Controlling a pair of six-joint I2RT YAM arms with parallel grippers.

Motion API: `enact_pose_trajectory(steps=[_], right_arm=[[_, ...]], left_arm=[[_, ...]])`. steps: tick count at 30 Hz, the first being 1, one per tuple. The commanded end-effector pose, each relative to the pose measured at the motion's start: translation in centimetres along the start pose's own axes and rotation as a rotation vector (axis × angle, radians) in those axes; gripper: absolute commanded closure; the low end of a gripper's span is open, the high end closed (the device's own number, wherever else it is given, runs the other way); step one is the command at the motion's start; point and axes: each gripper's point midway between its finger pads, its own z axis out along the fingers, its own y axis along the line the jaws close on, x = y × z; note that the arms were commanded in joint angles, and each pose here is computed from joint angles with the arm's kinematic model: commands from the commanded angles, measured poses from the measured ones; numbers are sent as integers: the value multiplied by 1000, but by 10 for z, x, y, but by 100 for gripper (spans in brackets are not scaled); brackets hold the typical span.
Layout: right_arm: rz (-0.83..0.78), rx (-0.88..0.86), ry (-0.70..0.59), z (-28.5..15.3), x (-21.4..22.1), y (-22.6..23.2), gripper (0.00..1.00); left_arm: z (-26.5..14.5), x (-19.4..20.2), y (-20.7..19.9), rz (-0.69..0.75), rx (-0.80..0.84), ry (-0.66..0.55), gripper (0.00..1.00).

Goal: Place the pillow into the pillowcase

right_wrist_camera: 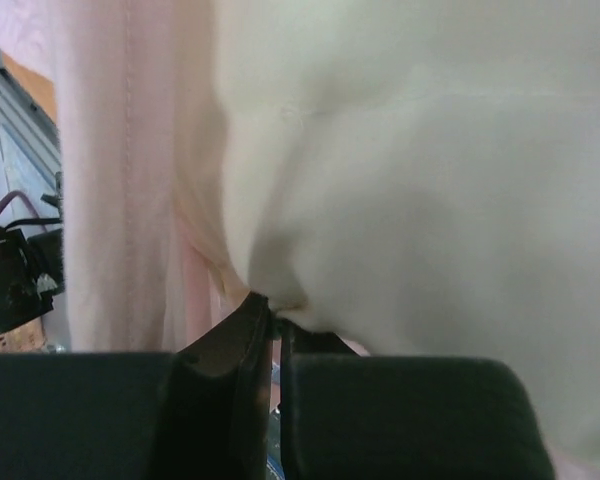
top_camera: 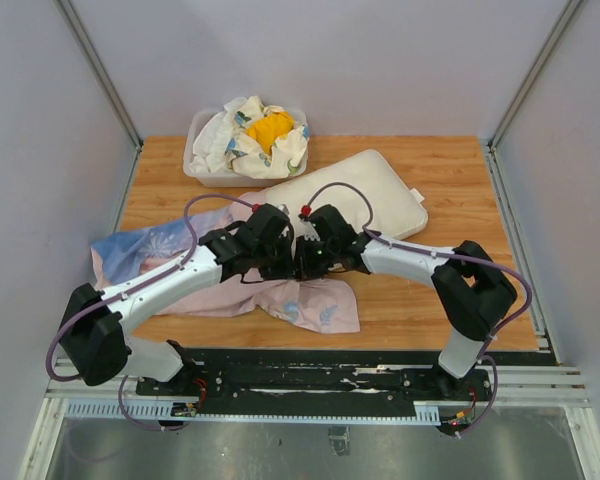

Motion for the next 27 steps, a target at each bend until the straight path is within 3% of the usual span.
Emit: enact_pose_trajectory(steps=[1,7,11,14,19,27], right_arm=[[-73,-184,87,9,21,29,99],[-91,-194,178,8,51,20,97],[-94,-142,176,-3,60,9,62],[-115,-96,158,-19,62,2,51],[-128,44,100,-54,51,-20,47],[-128,388,-104,-127,-3,-80,40]], left_arm=[[-3,-8,-18,1,75,-22,100],[1,-7,-5,-3,44,-28,100],[5,-3,3,-4,21,-18,100],[7,1,8,-11,16,-12,100],[10,4,11,-22,15,-11,100],[8,2,10,-22,17,-21,100]])
